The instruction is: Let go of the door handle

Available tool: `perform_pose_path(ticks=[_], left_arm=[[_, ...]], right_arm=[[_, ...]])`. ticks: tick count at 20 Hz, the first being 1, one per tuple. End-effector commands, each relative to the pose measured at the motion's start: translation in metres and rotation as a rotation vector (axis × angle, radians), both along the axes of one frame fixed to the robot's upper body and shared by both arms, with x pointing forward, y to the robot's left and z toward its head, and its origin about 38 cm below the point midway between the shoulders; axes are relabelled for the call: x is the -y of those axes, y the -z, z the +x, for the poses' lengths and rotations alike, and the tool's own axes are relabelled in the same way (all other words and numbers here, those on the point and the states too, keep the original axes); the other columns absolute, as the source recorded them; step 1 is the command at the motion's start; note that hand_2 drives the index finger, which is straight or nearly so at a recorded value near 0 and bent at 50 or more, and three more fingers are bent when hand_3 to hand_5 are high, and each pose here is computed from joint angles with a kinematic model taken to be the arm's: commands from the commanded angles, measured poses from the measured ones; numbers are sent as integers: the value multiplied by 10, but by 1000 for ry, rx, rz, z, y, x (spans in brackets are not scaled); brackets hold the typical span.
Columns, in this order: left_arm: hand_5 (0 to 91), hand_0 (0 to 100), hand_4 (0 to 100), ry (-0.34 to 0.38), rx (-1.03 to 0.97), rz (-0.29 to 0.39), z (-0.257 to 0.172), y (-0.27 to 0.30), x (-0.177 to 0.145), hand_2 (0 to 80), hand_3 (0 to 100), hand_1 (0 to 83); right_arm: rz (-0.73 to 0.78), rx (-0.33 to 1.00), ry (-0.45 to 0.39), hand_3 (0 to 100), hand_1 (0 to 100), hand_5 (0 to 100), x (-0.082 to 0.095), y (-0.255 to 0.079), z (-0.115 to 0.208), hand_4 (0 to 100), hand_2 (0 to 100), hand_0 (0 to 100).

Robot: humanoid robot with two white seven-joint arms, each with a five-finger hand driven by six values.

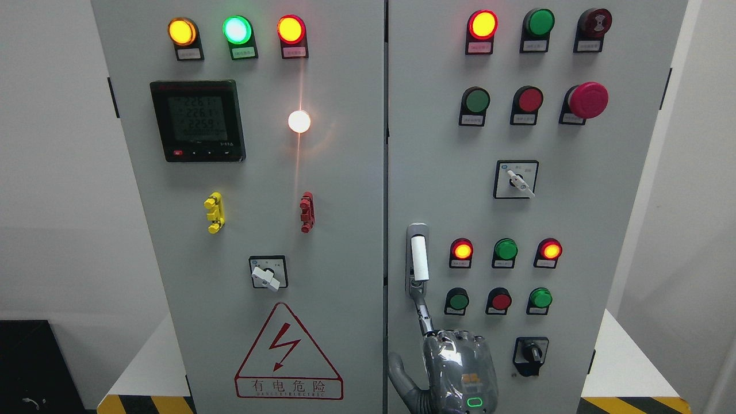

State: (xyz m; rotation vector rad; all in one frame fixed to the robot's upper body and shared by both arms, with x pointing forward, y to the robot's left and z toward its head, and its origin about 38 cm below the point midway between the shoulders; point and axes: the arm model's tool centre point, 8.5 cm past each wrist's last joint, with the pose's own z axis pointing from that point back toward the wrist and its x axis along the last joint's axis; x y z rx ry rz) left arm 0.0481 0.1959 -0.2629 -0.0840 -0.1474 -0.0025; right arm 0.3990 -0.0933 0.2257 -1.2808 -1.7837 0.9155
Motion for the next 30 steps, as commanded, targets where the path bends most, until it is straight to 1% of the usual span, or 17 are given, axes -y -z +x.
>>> perform_pose_path(ticks=[1,13,14,15,16,18,19,20,21,22,23,25,26,30], left_arm=[[0,120,0,0,1,-1,0,0,0,0,0,556],[0,120,0,0,1,-1,0,0,0,0,0,556],[0,120,0,0,1,-1,0,0,0,0,0,556],[0,120,0,0,1,-1,0,0,0,0,0,556],[0,120,0,0,1,-1,0,0,0,0,0,556],[0,120,0,0,1,-1,0,0,0,0,0,556],[0,120,0,0,1,-1,0,0,0,0,0,556],[0,120,0,0,1,-1,0,0,0,0,0,556],[0,120,0,0,1,-1,0,0,0,0,0,556],[0,120,0,0,1,-1,0,0,0,0,0,556],[0,120,0,0,1,-1,0,0,0,0,0,556],[0,120,0,0,1,-1,0,0,0,0,0,556],[0,120,0,0,1,-1,0,0,0,0,0,556],[0,120,0,0,1,-1,0,0,0,0,0,556]], right_arm=[[13,42,-1,1000,348,1000,2,-12,-6,1000,52,474],[20,60,-5,1000,350,1000,2,-16,-9,1000,65,473],[22,62,-6,1000,350,1000,3,-15,-11,1000,83,474],[23,63,-5,1000,349,1000,3,-14,-12,1000,137,481],[26,70,-6,1000,347,1000,3,-15,-13,998,149,485],[29,74,-8,993,341,1000,4,-16,-15,982,263,503],[28,73,-9,984,338,1000,4,-16,-16,974,296,509],[31,78,-10,967,333,1000,4,-17,-17,962,354,518],[32,82,-10,957,332,1000,5,-18,-18,950,439,522],[33,82,-11,949,329,1000,5,-18,-19,943,446,528],[34,84,-12,935,318,978,5,-19,-20,932,483,542],[35,95,-17,923,297,959,6,-22,-22,924,516,558],[37,101,-19,917,271,948,7,-24,-23,913,561,565],[45,113,-28,915,225,939,8,-26,-30,902,652,523]])
